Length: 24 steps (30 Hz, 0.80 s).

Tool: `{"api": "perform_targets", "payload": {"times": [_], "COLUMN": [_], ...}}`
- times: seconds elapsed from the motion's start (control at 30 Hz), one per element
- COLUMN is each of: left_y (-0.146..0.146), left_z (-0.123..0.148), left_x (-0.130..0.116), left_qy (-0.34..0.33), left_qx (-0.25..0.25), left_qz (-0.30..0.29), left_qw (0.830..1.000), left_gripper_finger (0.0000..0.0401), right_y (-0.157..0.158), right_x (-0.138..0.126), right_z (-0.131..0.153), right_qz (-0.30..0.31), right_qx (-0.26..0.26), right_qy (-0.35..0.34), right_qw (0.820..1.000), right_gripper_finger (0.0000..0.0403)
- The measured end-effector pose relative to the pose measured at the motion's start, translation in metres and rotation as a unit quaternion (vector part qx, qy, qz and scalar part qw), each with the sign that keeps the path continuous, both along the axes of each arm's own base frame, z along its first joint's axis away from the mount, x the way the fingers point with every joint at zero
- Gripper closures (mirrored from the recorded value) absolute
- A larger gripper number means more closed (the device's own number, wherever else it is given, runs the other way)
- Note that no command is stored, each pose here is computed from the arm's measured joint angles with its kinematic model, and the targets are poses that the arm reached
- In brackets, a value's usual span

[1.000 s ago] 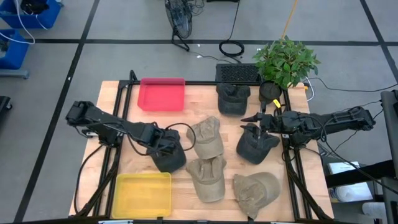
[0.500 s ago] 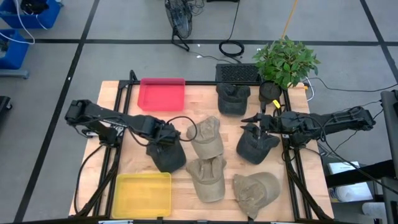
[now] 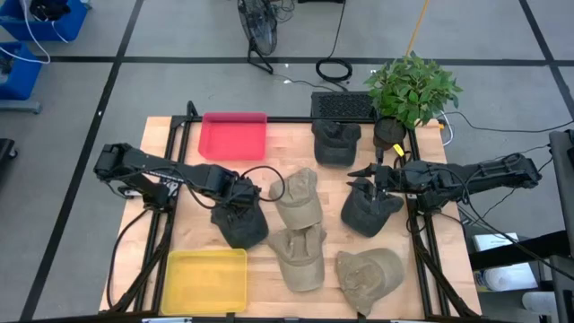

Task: Pick & Place hat
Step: Put the bottom left black cap into the red bin

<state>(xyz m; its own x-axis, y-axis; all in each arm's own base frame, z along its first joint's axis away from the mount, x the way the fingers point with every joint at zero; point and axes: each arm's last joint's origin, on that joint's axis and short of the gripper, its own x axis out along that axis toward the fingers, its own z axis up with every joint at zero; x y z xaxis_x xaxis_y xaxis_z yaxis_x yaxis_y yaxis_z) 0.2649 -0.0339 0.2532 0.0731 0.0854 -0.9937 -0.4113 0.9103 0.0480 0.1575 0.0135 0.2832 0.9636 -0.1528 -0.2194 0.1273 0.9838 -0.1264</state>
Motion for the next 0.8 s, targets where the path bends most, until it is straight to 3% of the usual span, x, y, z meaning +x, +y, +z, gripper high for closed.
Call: {"api": "perform_targets", "payload": {"times": [0.53,0.8], "left_y": [0.013,0.013], "left_z": [-0.037,-0.040], "left_x": [-0.004,-0.005], "left_qy": [0.009,0.009], "left_qx": [-0.042,-0.048], "left_qz": [0.008,0.006], "left_qw": [0.999,0.999], "left_gripper_finger": [0.0116,0.0176], "right_y": [0.000,0.000], "right_x": [0.000,0.000], "right_z": [0.000,0.000], "right_qz": [0.000,0.000], "right_qx": [0.000,0.000], "right_qy": [0.000,0.000], "right_qw": [1.000,1.000], "right_gripper_finger": [0.0307,0.0307]}}
